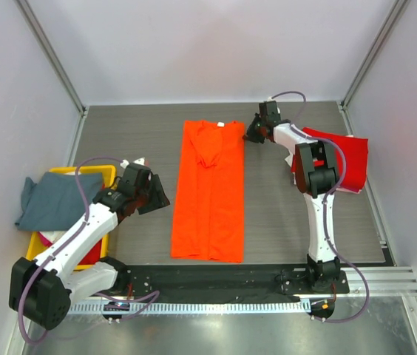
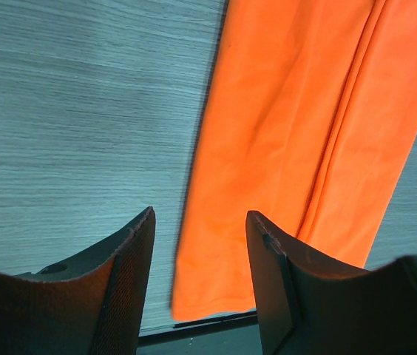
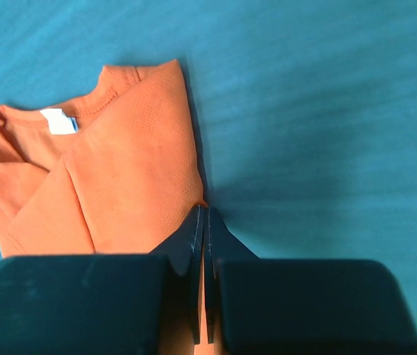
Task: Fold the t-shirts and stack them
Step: Fold the tshirt
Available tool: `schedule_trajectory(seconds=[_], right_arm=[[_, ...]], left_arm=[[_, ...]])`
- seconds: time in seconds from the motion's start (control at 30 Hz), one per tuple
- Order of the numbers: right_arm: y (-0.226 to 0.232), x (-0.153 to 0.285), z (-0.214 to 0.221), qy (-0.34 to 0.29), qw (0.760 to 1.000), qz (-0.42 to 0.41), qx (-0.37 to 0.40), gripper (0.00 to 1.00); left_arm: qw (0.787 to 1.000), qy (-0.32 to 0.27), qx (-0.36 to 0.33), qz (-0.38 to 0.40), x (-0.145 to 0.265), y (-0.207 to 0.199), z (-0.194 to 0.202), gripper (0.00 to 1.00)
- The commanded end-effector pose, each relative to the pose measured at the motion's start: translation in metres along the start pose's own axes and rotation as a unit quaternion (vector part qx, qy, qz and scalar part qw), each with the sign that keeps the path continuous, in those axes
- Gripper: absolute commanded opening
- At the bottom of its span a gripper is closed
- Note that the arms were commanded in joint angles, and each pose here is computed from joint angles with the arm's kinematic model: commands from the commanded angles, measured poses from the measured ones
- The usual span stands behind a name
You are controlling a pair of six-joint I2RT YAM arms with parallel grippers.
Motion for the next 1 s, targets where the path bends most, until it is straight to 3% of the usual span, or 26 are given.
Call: schedule_trajectory(seconds=[0.0, 0.07, 0.1, 0.2, 0.27, 0.43, 0.67, 0.77, 0.97], right_arm=[[0.018, -0.004, -0.019, -0.004, 1.0, -0.016, 0.001, 0.03], [0.021, -0.007, -0.021, 0.002, 1.0, -0.016, 0.005, 0.03], [0.029, -0.004, -0.025, 0.002, 1.0, -0.024, 0.009, 0.09], [0.04, 0.01, -0.024, 0.011, 0.999, -0.037, 0.021, 0.4], [0.044, 0.021, -0.021, -0.004, 0.999, -0.026, 0.036, 0.49], [0.055, 0.07, -0.007, -0.024, 0.997, -0.021, 0.075, 0.51], [0.062, 0.119, 0.045, 0.0, 0.994, -0.033, 0.108, 0.46], [0.054, 0.141, 0.074, 0.024, 0.993, -0.037, 0.11, 0.46], [-0.007, 0.198, 0.148, 0.066, 0.991, -0.008, 0.114, 0.42]], left_arm=[[1.0, -0.015, 0.005, 0.015, 0.003, -0.006, -0.007, 0.53], [1.0, -0.019, 0.003, 0.022, 0.005, -0.009, -0.008, 0.54], [1.0, -0.019, 0.002, 0.025, 0.006, -0.012, -0.008, 0.53], [1.0, -0.019, -0.001, 0.018, 0.006, -0.018, -0.006, 0.52], [1.0, -0.014, -0.012, 0.01, 0.008, -0.025, -0.002, 0.52], [0.999, -0.008, -0.046, -0.012, 0.011, -0.039, 0.005, 0.5], [0.996, 0.003, -0.087, -0.003, 0.01, -0.072, 0.02, 0.51], [0.995, 0.02, -0.102, -0.003, 0.007, -0.079, 0.031, 0.54], [0.995, 0.025, -0.094, 0.005, 0.013, -0.068, 0.044, 0.57]])
Point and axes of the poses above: each gripper's point midway between its finger pads, its own x axis back along the fingers, its own y axis along the line the jaws close on, z = x × y, the point moved 2 cm from there along x, back along the fingers, and after that the axes turned 13 degrees about -x, right-handed, at the moved point
